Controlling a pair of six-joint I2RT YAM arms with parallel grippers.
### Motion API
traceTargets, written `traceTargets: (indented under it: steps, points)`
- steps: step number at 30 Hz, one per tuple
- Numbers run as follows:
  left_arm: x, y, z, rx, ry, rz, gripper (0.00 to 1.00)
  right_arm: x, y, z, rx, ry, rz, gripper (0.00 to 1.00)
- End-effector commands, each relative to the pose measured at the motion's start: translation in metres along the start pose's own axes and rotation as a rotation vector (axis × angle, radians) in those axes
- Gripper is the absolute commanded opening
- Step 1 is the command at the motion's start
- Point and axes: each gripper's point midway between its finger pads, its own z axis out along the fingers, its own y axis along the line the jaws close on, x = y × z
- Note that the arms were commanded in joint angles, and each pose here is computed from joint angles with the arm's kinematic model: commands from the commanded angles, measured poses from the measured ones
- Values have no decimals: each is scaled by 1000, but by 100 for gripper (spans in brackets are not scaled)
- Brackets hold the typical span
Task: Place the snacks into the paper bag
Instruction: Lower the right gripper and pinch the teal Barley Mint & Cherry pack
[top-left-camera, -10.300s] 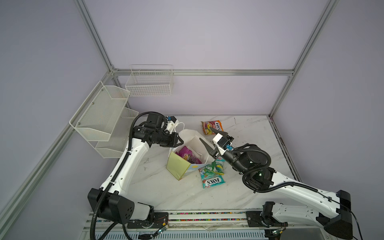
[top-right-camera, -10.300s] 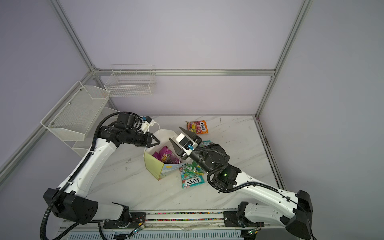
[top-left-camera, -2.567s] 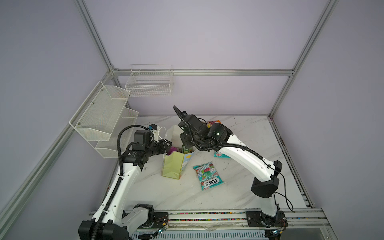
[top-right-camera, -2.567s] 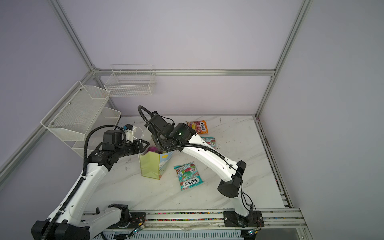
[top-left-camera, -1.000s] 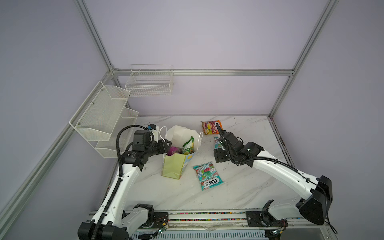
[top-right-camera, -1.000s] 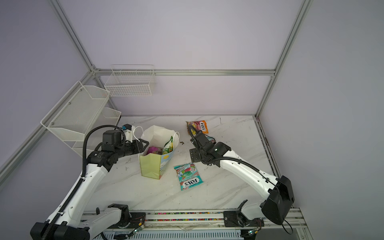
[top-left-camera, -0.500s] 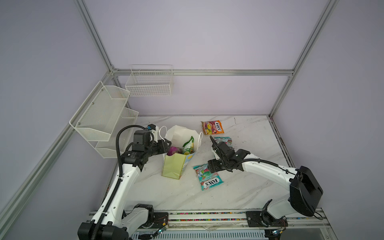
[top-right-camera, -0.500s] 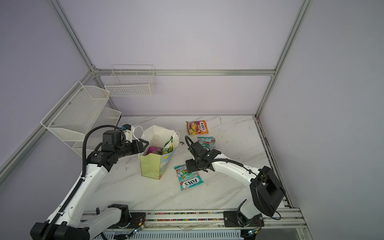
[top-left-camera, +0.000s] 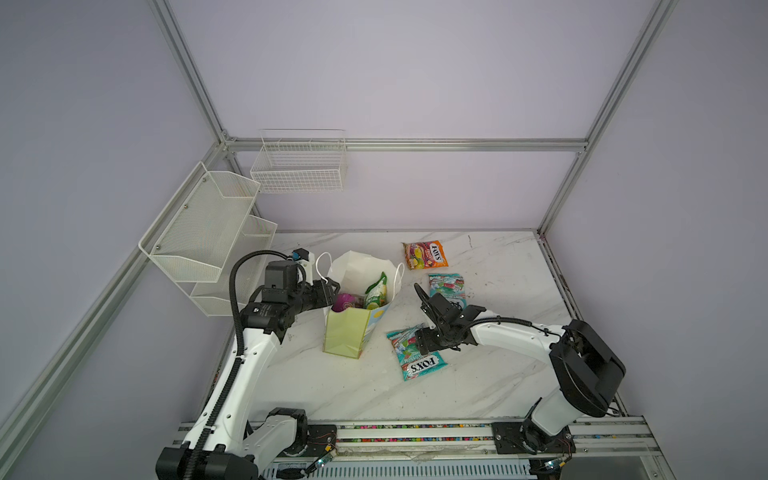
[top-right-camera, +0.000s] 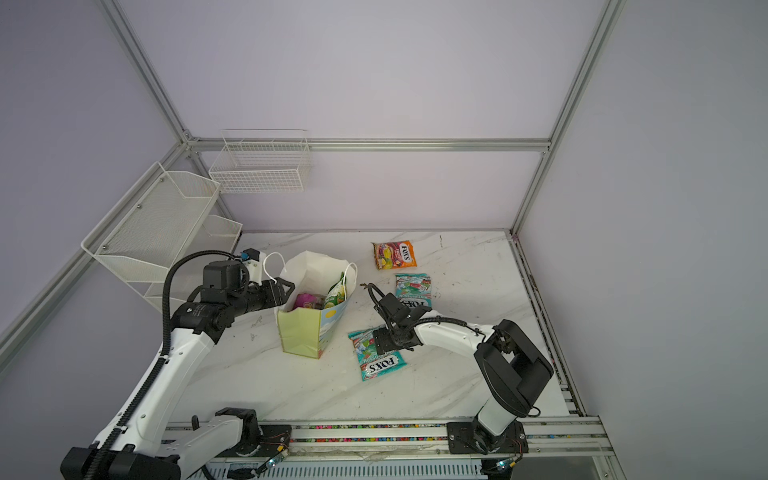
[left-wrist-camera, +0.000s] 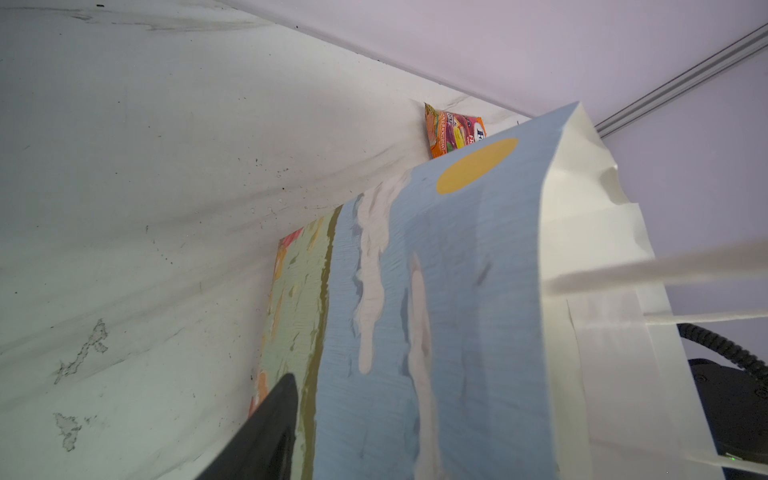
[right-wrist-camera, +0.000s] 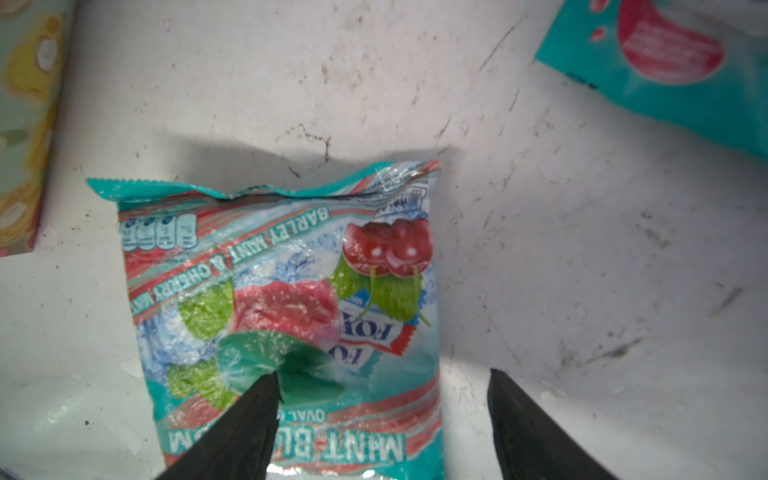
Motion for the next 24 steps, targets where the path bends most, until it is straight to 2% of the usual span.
traceTargets:
  steps: [1,7,11,17,23,24]
  points:
    - [-17,-5,-15,8,-68,30,59,2,0,7,-9,4,14,80]
    - [-17,-2,-17,-2,-73,23,59,6,2,15,-28,19,17,75]
    - [-17,0,-19,-4,-77,20,59,10,2,21,-29,35,19,65]
    - [-17,3,-18,-11,-76,15,59,13,-1,23,-24,44,22,42]
    - [-14,5,-16,-16,-70,9,59,6,-2,15,-4,25,19,10]
    - [-14,5,-16,-17,-70,9,59,4,-1,11,-1,17,18,8]
